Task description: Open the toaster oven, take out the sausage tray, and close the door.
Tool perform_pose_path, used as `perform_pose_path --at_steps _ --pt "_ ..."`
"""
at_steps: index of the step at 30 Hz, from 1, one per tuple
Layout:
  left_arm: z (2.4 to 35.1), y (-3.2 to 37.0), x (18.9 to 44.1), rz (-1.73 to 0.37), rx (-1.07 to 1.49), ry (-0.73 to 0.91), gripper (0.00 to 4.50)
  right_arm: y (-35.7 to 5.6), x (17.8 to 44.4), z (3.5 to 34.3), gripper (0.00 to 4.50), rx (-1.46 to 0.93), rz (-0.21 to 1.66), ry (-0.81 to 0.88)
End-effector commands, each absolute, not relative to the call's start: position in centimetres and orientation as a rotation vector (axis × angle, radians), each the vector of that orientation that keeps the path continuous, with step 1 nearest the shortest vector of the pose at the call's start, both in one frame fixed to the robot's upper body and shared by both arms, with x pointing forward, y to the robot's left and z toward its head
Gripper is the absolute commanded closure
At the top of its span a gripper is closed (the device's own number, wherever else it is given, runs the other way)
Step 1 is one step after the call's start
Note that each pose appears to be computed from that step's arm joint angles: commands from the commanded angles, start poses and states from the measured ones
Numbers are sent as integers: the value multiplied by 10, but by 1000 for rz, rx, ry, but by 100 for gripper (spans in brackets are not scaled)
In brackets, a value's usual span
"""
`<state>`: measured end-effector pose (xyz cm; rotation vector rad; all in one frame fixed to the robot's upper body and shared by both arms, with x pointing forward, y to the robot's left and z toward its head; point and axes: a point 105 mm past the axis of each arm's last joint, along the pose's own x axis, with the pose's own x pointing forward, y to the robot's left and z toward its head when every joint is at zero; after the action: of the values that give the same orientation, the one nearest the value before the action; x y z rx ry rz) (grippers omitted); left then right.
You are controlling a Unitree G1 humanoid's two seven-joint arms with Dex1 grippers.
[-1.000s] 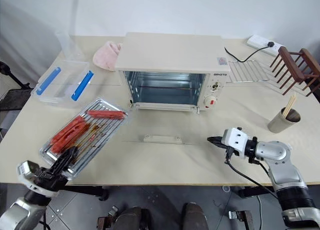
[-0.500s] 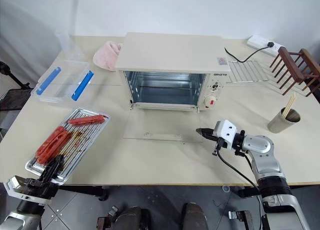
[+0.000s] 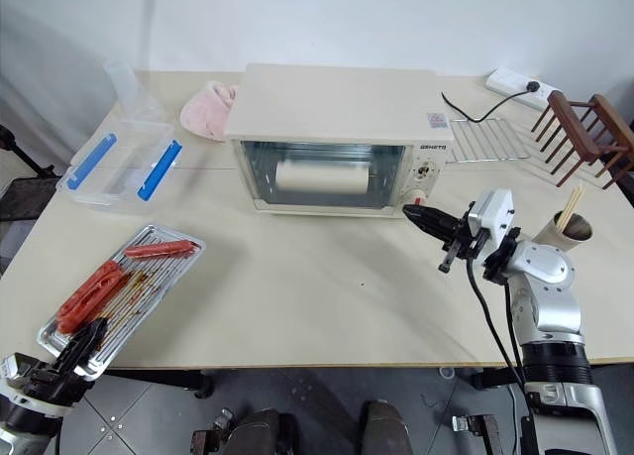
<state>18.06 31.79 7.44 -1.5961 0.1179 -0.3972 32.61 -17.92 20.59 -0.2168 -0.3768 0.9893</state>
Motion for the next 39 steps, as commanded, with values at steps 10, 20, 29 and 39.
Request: perform_pose_path --at_steps 10,20,29,39 --pt "100 275 209 -707 -1391 329 450 -187 276 198 254 -245 1079 -250" --pt "145 238 207 -907 -1280 283 450 -195 248 169 1 -264 1058 -168" --pt "171 203 204 -944 -1196 222 450 -197 239 161 1 -267 1049 -148" --pt "176 143 245 -1137 -1035 531 450 -210 217 167 1 -310 1026 -117"
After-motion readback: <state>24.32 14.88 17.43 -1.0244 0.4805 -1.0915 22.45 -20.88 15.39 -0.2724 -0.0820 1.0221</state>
